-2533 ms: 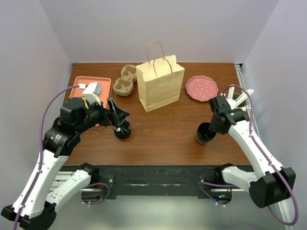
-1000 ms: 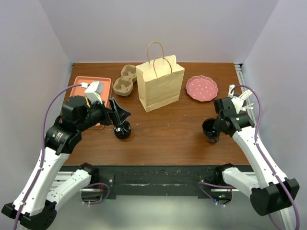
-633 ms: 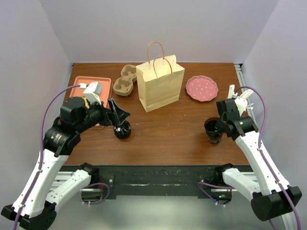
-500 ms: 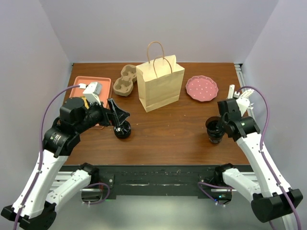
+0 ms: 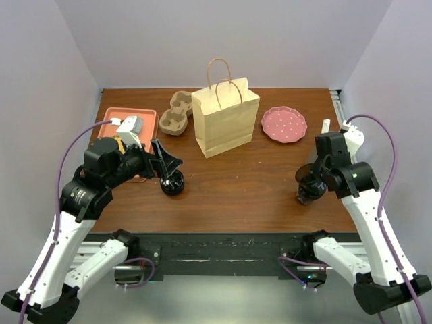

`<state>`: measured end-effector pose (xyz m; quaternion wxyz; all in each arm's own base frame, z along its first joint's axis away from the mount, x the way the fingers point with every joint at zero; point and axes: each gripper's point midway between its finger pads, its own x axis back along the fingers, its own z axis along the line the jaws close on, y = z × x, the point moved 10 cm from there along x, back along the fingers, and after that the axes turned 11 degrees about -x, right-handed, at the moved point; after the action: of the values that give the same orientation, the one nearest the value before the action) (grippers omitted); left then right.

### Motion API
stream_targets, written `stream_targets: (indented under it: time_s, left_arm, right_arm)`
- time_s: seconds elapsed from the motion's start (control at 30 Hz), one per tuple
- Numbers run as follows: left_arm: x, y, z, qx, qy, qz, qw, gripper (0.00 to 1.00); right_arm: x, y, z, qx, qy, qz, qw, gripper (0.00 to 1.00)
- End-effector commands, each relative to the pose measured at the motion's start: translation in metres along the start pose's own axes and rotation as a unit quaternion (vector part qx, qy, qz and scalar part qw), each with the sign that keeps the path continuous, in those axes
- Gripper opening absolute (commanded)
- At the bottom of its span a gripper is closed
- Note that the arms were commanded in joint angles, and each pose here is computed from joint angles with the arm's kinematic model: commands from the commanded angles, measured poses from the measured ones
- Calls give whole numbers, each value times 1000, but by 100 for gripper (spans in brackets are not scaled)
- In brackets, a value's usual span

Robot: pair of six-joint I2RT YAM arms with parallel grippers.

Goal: Pack the takeout coffee

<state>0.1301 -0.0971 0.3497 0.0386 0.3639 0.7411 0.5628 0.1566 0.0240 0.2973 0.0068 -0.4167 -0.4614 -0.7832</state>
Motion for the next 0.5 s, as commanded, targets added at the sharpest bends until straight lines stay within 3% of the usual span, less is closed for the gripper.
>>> stream_targets:
  time_s: [0.0, 0.23, 0.27, 0.37, 0.47]
  left_arm:
    - [3, 9, -3, -3, -5, -22, 1000, 100]
    - [2, 6, -2, -3, -2, -19, 1000, 100]
    - [3, 6, -2, -4, -3, -20, 1000, 100]
    - [4, 6, -2, -4, -4, -20, 1000, 100]
    - [4, 5, -2, -3, -3, -18, 1000, 100]
  right_arm:
    - [16, 18, 2, -30, 12, -27, 999, 0]
    - [16, 15, 1, -32, 5, -20, 999, 0]
    - [15, 14, -1, -30, -2, -18, 999, 5]
    - [11, 9, -4, -17, -18, -11, 1000, 35]
    - [8, 9, -6, -4, -48, -12, 999, 39]
